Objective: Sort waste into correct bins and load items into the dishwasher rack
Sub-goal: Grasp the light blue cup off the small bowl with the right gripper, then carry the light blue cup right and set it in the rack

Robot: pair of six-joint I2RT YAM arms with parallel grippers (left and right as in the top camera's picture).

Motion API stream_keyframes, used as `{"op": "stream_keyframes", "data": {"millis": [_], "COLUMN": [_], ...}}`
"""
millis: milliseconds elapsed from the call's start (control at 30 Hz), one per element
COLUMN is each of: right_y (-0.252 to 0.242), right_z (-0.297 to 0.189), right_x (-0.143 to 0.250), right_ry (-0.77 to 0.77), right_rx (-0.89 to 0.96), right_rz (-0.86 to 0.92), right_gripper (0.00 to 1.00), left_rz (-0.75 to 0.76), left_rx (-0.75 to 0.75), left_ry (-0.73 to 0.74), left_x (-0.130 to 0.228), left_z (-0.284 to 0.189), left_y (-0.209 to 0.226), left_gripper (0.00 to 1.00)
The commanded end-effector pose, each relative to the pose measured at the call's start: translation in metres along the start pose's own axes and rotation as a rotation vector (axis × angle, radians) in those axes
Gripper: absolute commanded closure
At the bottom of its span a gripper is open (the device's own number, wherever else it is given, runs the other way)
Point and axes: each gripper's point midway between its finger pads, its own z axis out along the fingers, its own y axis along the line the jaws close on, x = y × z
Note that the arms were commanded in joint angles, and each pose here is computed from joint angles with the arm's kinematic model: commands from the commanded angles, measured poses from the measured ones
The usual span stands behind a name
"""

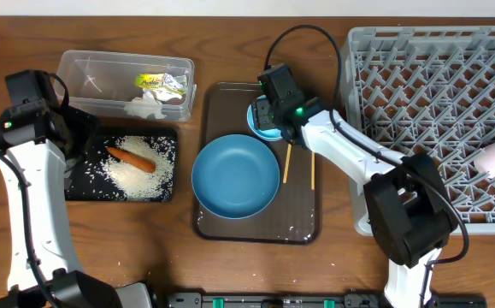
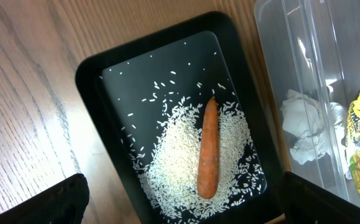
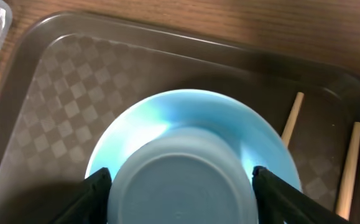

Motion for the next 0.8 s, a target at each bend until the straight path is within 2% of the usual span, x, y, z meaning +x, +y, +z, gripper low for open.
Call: {"op": "stream_keyframes", "data": {"millis": [0, 67, 233, 467, 633, 767], "right_y": [0.006, 0.007, 0.012, -0.001, -0.06, -0.145], "right_z": [-0.002, -0.003, -0.024, -0.107, -0.184, -0.234], "right_x": [-0.006, -0.008, -0.029, -0.098, -0.142, -0.149], "right_ry": [-0.022, -0.027, -0.063, -0.218, -0.362, -0.42], "right_rx": [0.002, 0.0, -0.017, -0.038, 0.018, 0.139], "right_rz": [0.001, 0.001, 0.009, 0.046, 0.096, 0.21], "right_gripper": [0.4, 0.44, 0.46, 0.48, 0.49, 0.52], "left_rz": [0.0, 0.0, 0.0, 0.0, 0.0, 0.0], "left_rx": [-0.019, -0.019, -0.019, -0.019, -0.019, -0.019], "left_ry": [-0.001, -0.001, -0.001, -0.001, -0.001, -0.001], "left_x": [-0.001, -0.001, -0.001, -0.001, -0.001, -0.001], "left_z": [0.002, 0.002, 0.002, 0.002, 0.002, 0.002], "left_y": [0.003, 0.003, 0.003, 0.003, 0.003, 0.003], "left_gripper": [0.02, 0.02, 0.02, 0.02, 0.02, 0.02]}}
